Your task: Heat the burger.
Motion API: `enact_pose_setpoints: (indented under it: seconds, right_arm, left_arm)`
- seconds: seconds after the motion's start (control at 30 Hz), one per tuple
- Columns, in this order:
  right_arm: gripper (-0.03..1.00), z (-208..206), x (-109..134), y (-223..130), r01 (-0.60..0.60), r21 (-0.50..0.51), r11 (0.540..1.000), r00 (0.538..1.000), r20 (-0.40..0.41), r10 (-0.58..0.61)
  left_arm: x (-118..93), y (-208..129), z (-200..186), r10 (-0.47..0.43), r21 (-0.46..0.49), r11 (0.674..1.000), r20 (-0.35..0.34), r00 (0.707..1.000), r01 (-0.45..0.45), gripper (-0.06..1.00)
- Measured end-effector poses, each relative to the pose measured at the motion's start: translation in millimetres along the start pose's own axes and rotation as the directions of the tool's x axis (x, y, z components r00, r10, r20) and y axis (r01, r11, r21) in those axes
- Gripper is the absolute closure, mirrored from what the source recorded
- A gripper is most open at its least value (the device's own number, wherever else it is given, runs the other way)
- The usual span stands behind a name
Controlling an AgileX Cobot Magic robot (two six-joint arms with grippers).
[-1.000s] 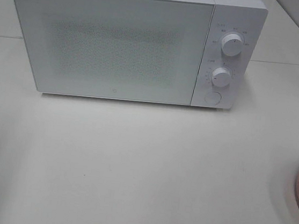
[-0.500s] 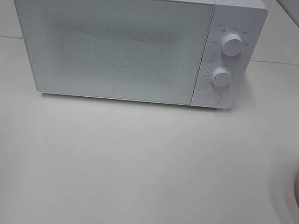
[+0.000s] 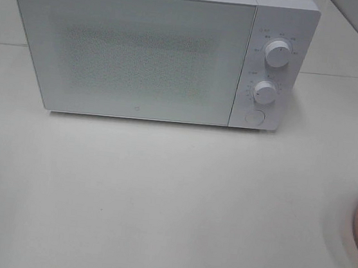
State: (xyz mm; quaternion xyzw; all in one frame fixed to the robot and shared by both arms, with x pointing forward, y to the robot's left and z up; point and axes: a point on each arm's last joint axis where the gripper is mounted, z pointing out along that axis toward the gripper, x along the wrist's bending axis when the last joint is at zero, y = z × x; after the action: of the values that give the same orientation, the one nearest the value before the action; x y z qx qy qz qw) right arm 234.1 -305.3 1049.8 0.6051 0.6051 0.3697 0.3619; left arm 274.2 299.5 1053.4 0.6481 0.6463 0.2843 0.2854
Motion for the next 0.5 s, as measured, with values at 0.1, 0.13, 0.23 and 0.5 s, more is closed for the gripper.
enact_pose_setpoints:
  seconds: [0.1, 0.13, 0.23, 0.5]
  right_arm:
    - [0.21, 0.0, 0.0, 0.0, 0.0, 0.0, 1.0, 1.0, 0.0, 0.0]
    - [0.21, 0.0, 0.0, 0.0, 0.0, 0.0, 1.0, 1.0, 0.0, 0.0]
    - [0.21, 0.0, 0.0, 0.0, 0.0, 0.0, 1.0, 1.0, 0.0, 0.0]
    - [0.21, 0.0, 0.0, 0.0, 0.0, 0.0, 1.0, 1.0, 0.0, 0.0]
  left_arm:
    - [-0.6, -6.0, -9.7, 0.003, -0.072, 0.997, -0.003, 1.0, -0.003, -0.04]
    - [-0.6, -6.0, -9.7, 0.003, -0.072, 0.997, -0.003, 1.0, -0.003, -0.04]
    - [-1.7, -16.9, -24.2, 0.007, -0.185, 0.983, -0.008, 1.0, -0.008, -0.04]
    - [-2.5, -27.1, -35.1, 0.01, -0.276, 0.961, -0.012, 1.0, -0.013, -0.04]
